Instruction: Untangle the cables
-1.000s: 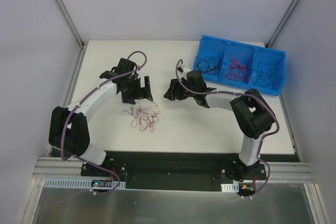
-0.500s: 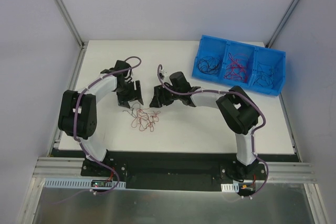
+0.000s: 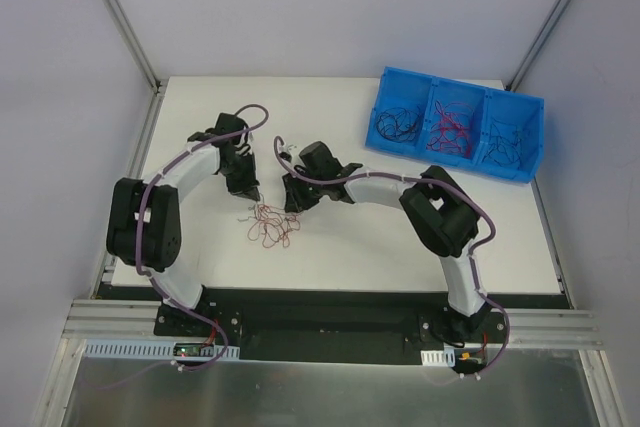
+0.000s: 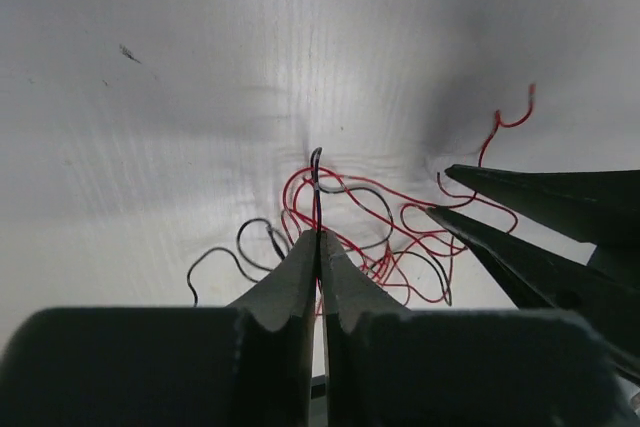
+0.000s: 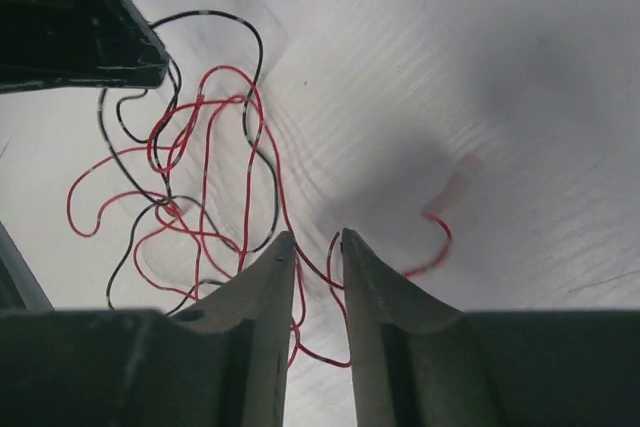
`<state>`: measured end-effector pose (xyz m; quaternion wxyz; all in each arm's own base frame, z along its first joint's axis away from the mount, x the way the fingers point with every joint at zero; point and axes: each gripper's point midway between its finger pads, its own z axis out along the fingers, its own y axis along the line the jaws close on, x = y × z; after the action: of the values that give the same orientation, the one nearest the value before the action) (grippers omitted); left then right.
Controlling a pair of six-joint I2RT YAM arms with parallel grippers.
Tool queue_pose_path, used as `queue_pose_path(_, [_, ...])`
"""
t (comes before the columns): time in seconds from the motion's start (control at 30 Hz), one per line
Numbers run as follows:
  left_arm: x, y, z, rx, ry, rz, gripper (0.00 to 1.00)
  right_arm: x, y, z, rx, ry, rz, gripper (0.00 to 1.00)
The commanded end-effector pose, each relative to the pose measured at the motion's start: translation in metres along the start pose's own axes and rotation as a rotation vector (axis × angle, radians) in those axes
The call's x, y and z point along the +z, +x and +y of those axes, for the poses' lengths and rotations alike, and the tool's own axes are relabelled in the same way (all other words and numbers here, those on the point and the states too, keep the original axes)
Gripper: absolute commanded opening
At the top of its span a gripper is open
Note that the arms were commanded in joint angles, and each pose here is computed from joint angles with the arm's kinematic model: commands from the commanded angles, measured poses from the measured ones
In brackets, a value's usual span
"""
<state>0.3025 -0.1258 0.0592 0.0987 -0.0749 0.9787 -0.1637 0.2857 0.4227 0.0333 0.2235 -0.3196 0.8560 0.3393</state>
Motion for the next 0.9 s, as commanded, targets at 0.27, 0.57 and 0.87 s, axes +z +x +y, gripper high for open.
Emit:
queue_pose_path(0.27, [-0.228, -0.063, -0.026, 0.114, -0.078, -0.678, 0.00, -0.021, -0.009, -0.060, 0.031, 0.347, -0.045, 0.01])
queue_pose_path(0.57, [-0.432, -0.033, -0.026, 0.021, -0.012, -1.310, 0.00, -0.052, -0.005, -0.110, 0.228, 0.499, -0.114, 0.01])
queue_pose_path(0.87, [-0.473, -0.011, -0.060, 0.093, 0.216, -1.417, 0.00, -0.053, -0.010, -0.102, 0.214, 0.452, -0.129, 0.07])
